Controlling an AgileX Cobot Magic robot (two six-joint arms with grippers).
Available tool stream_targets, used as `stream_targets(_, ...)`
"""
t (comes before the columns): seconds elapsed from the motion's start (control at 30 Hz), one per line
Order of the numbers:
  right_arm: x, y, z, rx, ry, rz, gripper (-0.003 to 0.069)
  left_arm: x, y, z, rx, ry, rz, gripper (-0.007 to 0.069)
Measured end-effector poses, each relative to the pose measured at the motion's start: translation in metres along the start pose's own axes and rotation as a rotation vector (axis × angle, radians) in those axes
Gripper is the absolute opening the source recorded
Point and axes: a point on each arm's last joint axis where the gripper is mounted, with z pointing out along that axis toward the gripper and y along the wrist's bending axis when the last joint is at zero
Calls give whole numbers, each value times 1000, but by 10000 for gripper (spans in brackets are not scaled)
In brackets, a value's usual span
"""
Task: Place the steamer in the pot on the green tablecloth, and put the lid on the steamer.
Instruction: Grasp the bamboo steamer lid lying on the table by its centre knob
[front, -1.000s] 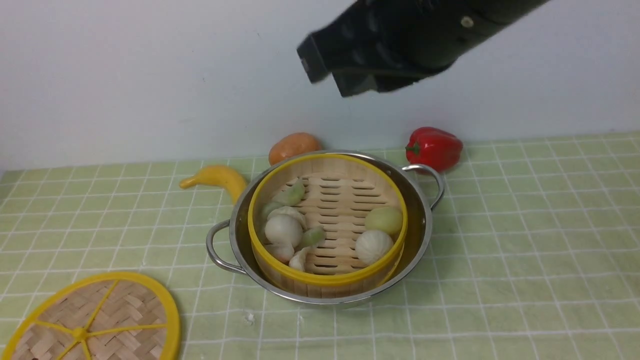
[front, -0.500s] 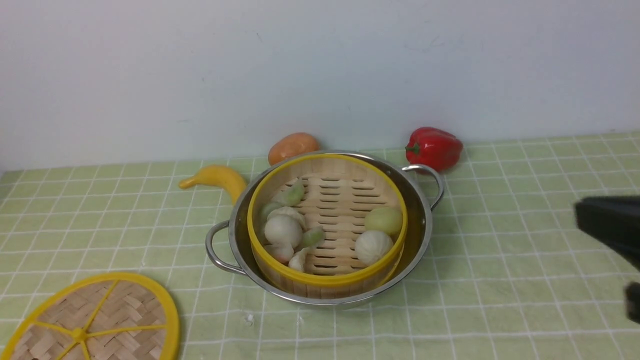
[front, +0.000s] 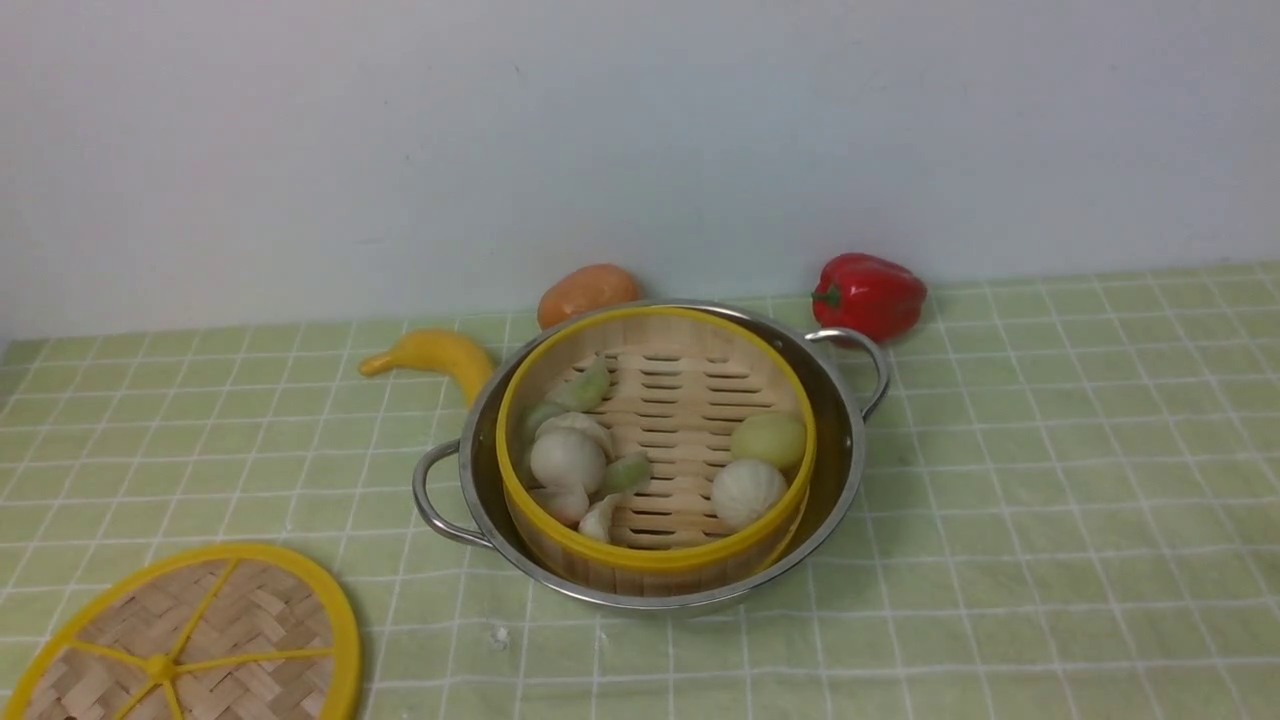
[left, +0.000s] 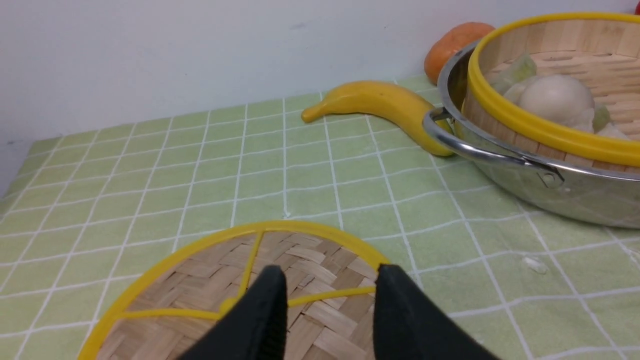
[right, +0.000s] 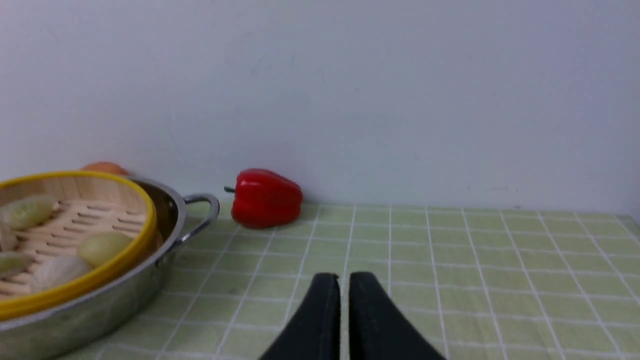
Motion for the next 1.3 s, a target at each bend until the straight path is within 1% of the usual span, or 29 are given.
stream_targets(0.1, 17, -2, 3, 14, 73, 0, 63, 0, 0, 0, 0, 0, 0, 243)
stream_targets(0.23, 28, -3, 5, 17, 111, 10, 75, 0, 0, 0, 0, 0, 0, 243)
stream_targets(1.3, 32, -3, 6, 10, 109, 23, 154, 0, 0, 0, 0, 0, -1, 243)
